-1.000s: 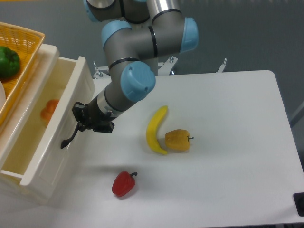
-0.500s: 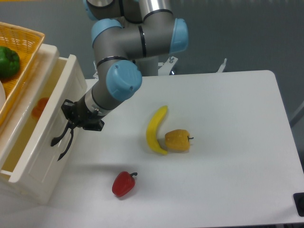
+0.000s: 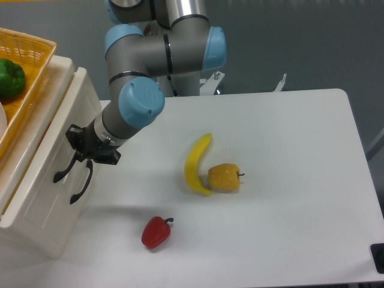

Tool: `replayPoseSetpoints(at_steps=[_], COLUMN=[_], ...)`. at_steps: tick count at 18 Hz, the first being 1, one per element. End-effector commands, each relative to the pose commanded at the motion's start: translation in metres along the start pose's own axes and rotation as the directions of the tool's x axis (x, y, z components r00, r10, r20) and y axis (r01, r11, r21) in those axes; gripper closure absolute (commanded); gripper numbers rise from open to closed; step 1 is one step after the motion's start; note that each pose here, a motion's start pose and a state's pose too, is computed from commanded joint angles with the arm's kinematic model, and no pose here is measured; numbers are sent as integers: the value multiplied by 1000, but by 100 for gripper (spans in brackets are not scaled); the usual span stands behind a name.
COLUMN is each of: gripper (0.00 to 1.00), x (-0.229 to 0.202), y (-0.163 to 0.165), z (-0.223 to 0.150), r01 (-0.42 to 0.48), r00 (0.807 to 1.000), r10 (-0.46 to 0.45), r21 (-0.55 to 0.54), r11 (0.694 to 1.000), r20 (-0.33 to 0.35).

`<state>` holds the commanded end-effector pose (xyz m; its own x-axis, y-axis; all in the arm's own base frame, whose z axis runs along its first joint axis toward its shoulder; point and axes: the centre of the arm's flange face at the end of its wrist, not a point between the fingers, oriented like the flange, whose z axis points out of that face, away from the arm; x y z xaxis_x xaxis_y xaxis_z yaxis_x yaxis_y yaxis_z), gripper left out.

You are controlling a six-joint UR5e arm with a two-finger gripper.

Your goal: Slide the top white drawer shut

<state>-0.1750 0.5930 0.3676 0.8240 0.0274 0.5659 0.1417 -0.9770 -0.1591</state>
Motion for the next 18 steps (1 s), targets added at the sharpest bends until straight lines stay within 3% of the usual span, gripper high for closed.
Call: replayPoseSetpoints(at_steps=[10,14,18], gripper=[97,62,60], x=[11,4,-29], y=[-8,-8,-3], z=[6,2,-29], r01=[-18,-21,22], r00=[1000,999,998], r10=[17,21,-26], r21=[22,30,70], r11=[1000,999,997], r20=[19,26,62])
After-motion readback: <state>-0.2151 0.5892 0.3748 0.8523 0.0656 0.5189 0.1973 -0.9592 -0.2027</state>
